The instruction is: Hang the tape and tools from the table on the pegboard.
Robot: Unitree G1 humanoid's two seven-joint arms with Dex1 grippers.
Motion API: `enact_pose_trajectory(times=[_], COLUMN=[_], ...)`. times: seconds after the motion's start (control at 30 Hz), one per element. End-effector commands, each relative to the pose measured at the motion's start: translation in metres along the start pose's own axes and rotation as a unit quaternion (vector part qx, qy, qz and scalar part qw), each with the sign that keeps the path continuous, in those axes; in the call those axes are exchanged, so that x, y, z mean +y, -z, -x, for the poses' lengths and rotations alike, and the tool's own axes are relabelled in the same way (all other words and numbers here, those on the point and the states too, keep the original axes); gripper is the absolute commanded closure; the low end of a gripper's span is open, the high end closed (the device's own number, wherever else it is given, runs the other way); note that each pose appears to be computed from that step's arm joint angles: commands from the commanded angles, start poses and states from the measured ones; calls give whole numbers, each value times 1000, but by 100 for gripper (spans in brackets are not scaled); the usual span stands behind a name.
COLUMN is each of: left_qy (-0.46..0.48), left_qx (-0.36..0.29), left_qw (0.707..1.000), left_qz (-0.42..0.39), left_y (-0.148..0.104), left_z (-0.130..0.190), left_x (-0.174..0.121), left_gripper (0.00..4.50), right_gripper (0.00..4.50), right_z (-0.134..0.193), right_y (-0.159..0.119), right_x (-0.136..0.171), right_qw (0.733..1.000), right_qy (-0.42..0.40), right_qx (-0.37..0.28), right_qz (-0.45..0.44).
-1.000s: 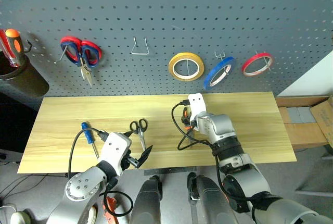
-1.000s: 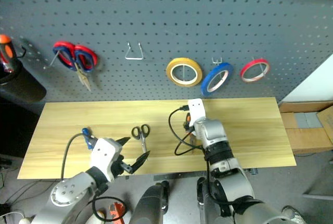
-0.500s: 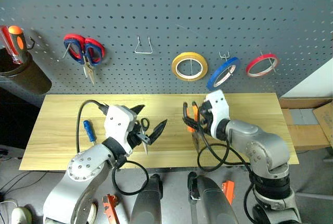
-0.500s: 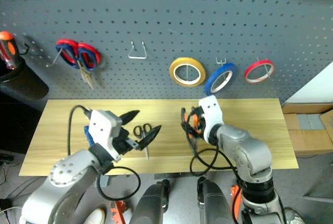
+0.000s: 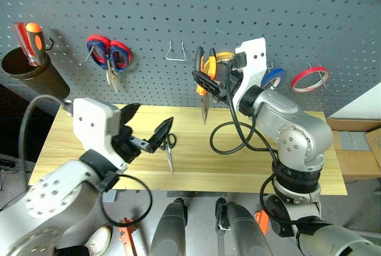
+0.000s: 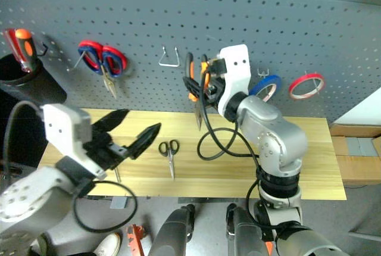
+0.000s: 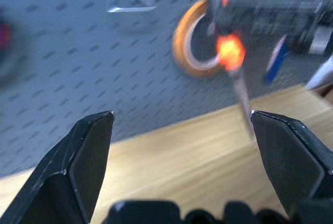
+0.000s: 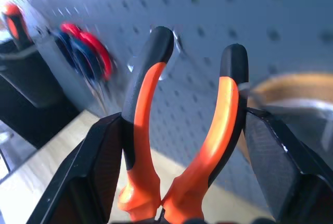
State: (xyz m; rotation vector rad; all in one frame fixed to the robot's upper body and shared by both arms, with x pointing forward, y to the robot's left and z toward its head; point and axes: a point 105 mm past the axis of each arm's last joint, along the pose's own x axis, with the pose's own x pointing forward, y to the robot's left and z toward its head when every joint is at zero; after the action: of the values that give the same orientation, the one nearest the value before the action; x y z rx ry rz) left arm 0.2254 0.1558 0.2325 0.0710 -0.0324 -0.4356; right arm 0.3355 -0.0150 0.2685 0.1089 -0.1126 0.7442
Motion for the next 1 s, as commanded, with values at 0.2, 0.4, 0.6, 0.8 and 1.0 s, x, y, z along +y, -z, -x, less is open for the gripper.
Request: enact_pose_trajectory(times=[0.2,0.4,0.6,0.8,1.0], left_qy=[-34,-46,-70,-63,-59], left_qx=[-18,-9,-28,-32,-34], left_qw=[999,999,997,997,998], left_qz=[23,28,23,20,18], left_y=[-25,-19,-19,-17,-13], left_z=[14,15,16,15,14], left_x=[-2,0,7,4,2], left_gripper=[0,0,0,0,0], right_gripper=[147,147,147,147,147], right_z=[-23,-26,-30,-30,-32], right_y=[-70,-93,-117,-129,-111], right_x=[20,20,15,17,15], right_qw=[977,956,925,895,886], right_qy=[-24,-6,40,64,74], right_qx=[-181,-247,-315,-360,-360], right_qz=[107,161,207,254,281])
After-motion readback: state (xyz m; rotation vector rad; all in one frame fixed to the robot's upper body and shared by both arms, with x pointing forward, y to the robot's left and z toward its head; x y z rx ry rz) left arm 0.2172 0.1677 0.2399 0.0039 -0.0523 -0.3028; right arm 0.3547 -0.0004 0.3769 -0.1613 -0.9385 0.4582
